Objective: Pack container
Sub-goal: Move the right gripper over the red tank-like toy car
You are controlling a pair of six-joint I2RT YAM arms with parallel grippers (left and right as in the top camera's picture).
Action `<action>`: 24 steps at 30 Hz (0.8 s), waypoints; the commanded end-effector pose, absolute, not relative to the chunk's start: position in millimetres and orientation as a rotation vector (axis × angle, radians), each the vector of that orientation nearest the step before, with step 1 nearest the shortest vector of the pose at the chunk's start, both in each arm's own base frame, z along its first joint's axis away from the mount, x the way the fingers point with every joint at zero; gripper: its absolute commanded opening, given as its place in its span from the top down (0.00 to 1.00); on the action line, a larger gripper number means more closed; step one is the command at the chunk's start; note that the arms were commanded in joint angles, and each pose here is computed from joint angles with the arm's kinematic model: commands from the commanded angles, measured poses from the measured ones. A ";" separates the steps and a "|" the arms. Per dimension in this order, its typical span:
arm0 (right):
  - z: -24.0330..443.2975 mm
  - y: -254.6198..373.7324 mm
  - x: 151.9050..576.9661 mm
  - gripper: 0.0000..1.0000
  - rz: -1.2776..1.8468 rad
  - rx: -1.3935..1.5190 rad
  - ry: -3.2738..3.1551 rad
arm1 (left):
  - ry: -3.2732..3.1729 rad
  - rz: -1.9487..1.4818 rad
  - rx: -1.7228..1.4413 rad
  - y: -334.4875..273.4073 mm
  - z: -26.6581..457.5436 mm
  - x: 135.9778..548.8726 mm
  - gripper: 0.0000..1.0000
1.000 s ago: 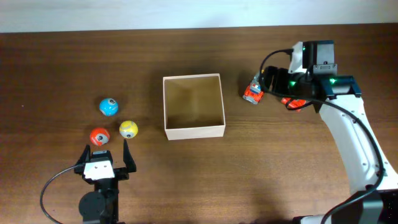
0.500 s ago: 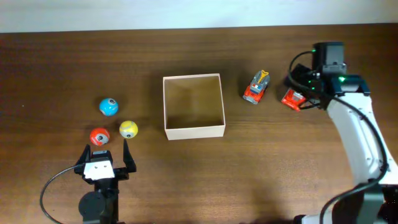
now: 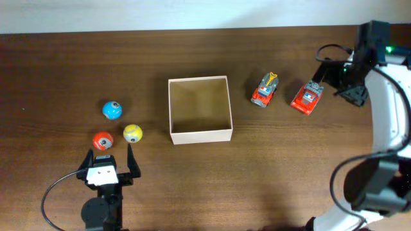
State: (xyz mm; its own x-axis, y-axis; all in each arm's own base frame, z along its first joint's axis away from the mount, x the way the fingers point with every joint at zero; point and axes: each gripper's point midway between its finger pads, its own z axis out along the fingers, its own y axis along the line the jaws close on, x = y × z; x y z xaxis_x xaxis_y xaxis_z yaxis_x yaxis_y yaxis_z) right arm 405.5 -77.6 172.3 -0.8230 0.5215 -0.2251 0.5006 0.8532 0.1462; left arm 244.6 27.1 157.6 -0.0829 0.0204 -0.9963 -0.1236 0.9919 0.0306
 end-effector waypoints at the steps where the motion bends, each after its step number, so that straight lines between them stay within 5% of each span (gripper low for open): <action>1: 144.5 -70.3 415.0 0.01 0.140 0.703 2.875 | 1.649 0.127 -0.062 26.6 156.8 244.5 0.01; 24: 76.5 -40.7 460.5 0.01 0.124 0.670 2.892 | 1.649 0.127 -0.062 26.6 156.8 244.5 0.01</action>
